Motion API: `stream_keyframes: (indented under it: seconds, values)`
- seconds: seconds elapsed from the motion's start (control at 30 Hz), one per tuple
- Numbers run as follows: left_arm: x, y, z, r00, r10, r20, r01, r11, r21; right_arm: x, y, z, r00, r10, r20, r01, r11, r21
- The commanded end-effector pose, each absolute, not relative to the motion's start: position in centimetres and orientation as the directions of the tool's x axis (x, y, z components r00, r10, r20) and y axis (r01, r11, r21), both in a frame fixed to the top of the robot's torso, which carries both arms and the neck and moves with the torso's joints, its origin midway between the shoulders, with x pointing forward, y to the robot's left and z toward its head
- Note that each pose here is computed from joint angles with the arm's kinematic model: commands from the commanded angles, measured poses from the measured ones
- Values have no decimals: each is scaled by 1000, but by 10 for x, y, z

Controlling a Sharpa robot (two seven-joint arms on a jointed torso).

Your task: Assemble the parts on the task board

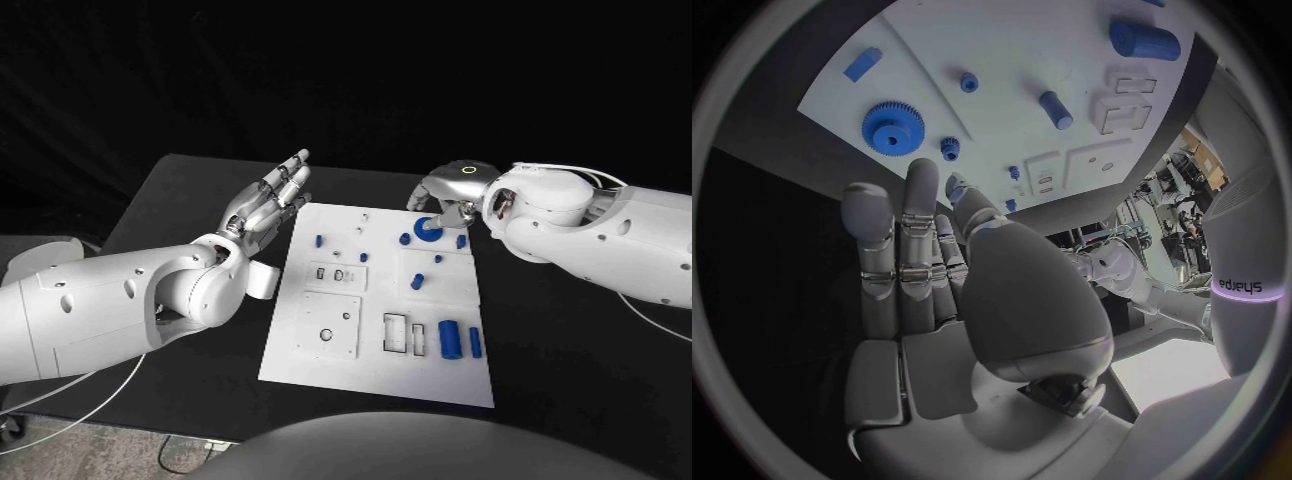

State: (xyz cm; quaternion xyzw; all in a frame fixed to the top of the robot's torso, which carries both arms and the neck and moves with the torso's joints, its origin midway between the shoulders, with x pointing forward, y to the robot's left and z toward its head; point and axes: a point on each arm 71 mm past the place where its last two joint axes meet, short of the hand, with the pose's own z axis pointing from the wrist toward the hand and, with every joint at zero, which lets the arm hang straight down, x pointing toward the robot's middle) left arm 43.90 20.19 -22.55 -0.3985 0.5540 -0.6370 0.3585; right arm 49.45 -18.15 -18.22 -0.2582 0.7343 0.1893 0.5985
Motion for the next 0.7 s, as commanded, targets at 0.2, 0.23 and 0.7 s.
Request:
stream_keyframes:
  seconds: [0.2,0.23,0.7]
  values:
    - [438,198,-224,-460,-881,112,24,-139,-990,497,-174,-192,-142,-168,-975,-623,781,-44]
    - [439,198,-225,-460,-881,113,24,-139,-990,498,-174,-194,-144,-169,-975,-623,781,-43]
    - [440,197,-229,-462,-879,115,16,-139,-990,507,-169,-223,-190,-166,-968,-616,787,-14]
